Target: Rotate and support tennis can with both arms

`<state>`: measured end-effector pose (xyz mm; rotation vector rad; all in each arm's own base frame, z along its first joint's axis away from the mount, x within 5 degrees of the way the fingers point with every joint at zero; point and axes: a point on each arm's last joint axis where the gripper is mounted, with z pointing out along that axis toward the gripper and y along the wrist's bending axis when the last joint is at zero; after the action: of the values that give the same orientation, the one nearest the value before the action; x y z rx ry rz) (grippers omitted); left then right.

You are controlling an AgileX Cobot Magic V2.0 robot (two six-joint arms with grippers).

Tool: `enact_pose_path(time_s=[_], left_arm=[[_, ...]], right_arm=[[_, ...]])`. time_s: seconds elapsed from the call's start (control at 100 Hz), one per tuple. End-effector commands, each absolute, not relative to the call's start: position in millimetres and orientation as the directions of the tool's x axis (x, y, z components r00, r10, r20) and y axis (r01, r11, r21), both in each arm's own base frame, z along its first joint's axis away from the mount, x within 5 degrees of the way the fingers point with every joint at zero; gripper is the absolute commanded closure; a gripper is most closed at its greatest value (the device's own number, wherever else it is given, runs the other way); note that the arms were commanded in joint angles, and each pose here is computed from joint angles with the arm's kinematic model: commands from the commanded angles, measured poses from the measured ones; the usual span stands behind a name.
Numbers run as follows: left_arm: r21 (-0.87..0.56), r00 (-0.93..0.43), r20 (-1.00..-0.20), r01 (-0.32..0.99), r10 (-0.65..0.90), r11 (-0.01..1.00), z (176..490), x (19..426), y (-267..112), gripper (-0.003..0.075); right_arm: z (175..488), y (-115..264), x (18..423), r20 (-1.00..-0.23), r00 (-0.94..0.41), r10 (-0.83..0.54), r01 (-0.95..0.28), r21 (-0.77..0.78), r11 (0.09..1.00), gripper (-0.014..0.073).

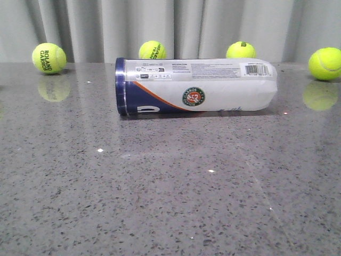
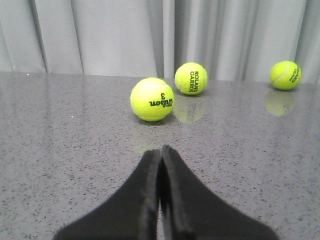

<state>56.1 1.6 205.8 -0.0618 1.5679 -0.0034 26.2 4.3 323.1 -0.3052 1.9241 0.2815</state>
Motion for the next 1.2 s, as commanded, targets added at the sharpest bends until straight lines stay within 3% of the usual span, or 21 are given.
enact_pose_path(time_s=[0.0, 0.44, 0.68, 0.73, 0.8, 0.92, 0.99, 1.19], left_arm=[[-0.115, 0.107, -0.988, -0.033, -0.111, 0.993, 211, 53, 2, 0.074], [-0.119, 0.23, -0.967, -0.006, -0.114, 0.993, 299, 45, 1, 0.074], [-0.122, 0.093, -0.988, 0.012, -0.123, 0.992, 339, 63, -1, 0.0733], [-0.138, 0.043, -0.989, 0.016, -0.138, 0.99, 343, 71, -2, 0.0699], [-0.175, -0.007, -0.985, 0.024, -0.175, 0.984, 350, 84, -3, 0.0591], [-0.252, -0.091, -0.964, 0.029, -0.249, 0.967, 356, 107, -4, 0.0298], [-0.288, -0.149, -0.948, 0.028, -0.281, 0.957, 357, 120, -5, 0.0181], [-0.387, -0.374, -0.864, 0.064, -0.337, 0.92, 358, 158, -15, 0.0155]], right_arm=[[331, 2, 22, -0.967, -0.252, -0.038, -0.346, 0.054, 0.937, 0.0663], [317, 1, 19, -0.984, -0.177, -0.023, -0.359, 0.043, 0.933, 0.0663], [297, 5, 26, -0.971, -0.235, -0.051, -0.356, 0.037, 0.934, 0.0663], [295, 5, 27, -0.969, -0.241, -0.054, -0.356, 0.036, 0.934, 0.0663], [292, 6, 28, -0.966, -0.25, -0.059, -0.356, 0.035, 0.934, 0.0663], [290, 6, 29, -0.966, -0.252, -0.06, -0.356, 0.035, 0.934, 0.0663], [290, 6, 29, -0.966, -0.252, -0.06, -0.356, 0.035, 0.934, 0.0663], [290, 6, 29, -0.966, -0.252, -0.06, -0.356, 0.035, 0.934, 0.0663]])
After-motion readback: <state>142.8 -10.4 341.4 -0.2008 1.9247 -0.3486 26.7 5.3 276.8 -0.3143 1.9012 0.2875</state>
